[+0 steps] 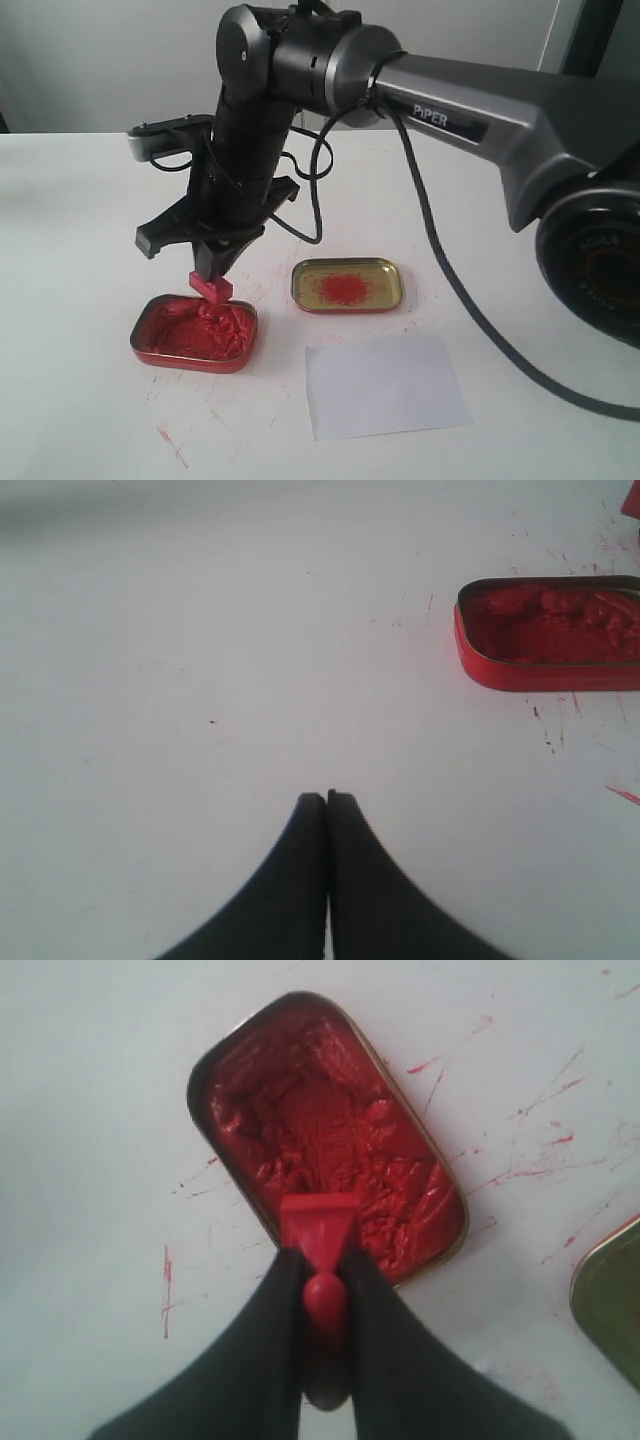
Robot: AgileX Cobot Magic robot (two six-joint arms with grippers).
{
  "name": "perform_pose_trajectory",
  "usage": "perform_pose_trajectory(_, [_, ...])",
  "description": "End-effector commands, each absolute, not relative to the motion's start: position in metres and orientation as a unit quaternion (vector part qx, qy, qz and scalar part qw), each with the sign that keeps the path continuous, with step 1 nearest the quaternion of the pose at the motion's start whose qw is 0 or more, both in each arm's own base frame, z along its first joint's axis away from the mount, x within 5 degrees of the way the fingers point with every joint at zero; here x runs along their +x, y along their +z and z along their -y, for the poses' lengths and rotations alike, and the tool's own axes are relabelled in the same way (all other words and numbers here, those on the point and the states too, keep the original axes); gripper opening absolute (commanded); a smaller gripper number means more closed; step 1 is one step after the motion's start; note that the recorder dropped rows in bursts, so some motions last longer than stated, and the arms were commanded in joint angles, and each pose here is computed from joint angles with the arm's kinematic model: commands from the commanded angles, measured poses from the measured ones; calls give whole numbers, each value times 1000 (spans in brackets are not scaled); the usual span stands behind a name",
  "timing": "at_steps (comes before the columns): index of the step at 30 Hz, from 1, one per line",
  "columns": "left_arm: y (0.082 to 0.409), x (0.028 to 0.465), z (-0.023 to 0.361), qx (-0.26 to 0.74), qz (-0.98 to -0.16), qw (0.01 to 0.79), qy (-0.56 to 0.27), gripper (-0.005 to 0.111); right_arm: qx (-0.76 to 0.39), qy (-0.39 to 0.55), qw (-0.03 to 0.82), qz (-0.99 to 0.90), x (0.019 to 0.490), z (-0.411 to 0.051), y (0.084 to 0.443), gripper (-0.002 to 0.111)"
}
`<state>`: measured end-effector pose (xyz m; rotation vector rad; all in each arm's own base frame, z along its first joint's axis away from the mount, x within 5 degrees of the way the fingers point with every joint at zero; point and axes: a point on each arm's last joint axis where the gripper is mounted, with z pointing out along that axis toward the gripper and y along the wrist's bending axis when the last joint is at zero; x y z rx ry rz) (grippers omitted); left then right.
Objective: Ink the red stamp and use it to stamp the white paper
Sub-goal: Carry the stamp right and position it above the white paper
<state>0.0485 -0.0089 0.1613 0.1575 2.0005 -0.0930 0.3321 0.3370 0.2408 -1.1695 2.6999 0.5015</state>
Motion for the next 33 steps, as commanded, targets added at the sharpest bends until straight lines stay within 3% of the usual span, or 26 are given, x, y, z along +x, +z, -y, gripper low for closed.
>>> perform_pose_trajectory(1, [160,48,9,63,-840,537,-42,0,-386,160,77,-905,327,-328,247,0])
perform_pose_trajectory(33, [160,48,9,63,-840,537,-42,0,-386,117,20,-915,279,-279,247,0])
